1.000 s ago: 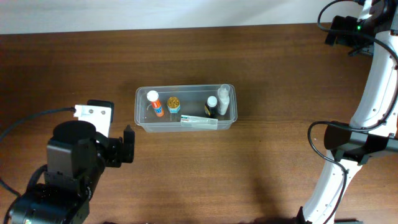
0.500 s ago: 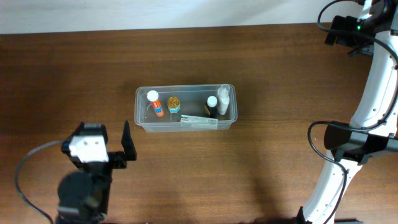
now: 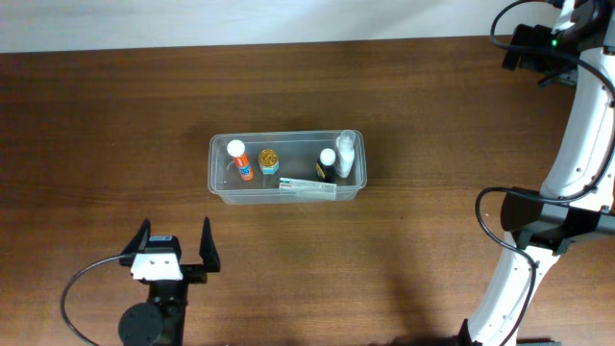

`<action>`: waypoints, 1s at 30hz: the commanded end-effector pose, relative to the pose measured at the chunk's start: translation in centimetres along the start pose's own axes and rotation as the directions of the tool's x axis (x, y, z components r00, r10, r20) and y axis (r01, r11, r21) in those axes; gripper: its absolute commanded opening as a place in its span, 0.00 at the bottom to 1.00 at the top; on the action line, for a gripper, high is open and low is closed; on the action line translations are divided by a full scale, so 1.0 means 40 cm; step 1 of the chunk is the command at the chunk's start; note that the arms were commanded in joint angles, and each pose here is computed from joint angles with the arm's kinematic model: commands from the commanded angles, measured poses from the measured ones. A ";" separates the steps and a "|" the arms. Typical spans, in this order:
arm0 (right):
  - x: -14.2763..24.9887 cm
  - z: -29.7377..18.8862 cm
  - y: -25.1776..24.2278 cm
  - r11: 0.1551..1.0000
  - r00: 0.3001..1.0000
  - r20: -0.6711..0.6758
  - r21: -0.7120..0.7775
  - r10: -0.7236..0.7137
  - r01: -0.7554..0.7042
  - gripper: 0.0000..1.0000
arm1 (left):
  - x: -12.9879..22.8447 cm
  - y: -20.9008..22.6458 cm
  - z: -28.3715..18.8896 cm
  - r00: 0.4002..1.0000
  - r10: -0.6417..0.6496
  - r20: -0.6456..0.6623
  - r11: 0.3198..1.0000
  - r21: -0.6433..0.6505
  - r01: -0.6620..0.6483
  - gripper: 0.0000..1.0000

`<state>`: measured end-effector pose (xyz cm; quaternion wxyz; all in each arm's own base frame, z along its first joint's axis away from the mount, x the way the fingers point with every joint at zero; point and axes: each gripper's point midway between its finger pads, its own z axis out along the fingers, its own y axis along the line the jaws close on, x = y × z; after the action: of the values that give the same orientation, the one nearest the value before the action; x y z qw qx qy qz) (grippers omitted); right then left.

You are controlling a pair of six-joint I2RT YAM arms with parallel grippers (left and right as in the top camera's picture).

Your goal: Pack container

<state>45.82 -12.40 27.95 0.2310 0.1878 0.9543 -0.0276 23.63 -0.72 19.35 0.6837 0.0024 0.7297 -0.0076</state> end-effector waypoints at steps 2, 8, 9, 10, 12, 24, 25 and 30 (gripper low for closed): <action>-0.006 -0.038 -0.005 1.000 0.999 0.034 0.005 0.007 -0.007 0.98 | 0.046 0.002 0.010 1.000 0.005 -0.027 1.000 0.000 -0.005 0.99; -0.006 -0.038 -0.005 1.000 0.999 0.034 0.005 0.007 -0.007 0.98 | 0.095 0.019 0.020 0.998 0.002 -0.062 1.000 -0.028 -0.004 0.99; -0.006 -0.038 -0.005 1.000 0.999 0.034 0.005 0.007 -0.007 0.98 | 0.095 0.020 0.020 0.998 0.002 -0.062 1.000 -0.031 -0.004 0.99; -0.006 -0.038 -0.005 1.000 0.999 0.034 0.005 0.007 -0.007 0.98 | 0.095 0.022 0.020 0.998 0.002 -0.062 0.999 -0.033 -0.004 0.99; -0.006 -0.038 -0.005 1.000 0.999 0.034 0.005 0.007 -0.007 0.98 | 0.096 0.022 0.020 0.998 0.003 -0.063 0.999 -0.034 -0.005 0.99; -0.006 -0.038 -0.005 1.000 0.999 0.034 0.005 0.007 -0.007 0.98 | 0.095 0.022 0.020 0.998 0.002 -0.062 0.999 -0.033 -0.004 0.99; -0.006 -0.038 -0.005 1.000 0.999 0.034 0.005 0.007 -0.007 0.98 | 0.095 0.022 0.020 0.998 0.002 -0.063 0.999 -0.033 -0.004 0.99; -0.006 -0.038 -0.005 1.000 0.999 0.034 0.005 0.007 -0.007 0.98 | 0.095 0.022 0.020 0.998 0.002 -0.062 0.999 -0.033 -0.004 0.99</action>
<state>45.81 -12.39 27.95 0.2308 0.1880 0.9543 -0.0276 24.15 0.13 15.68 0.6586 -0.0100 0.7524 0.0062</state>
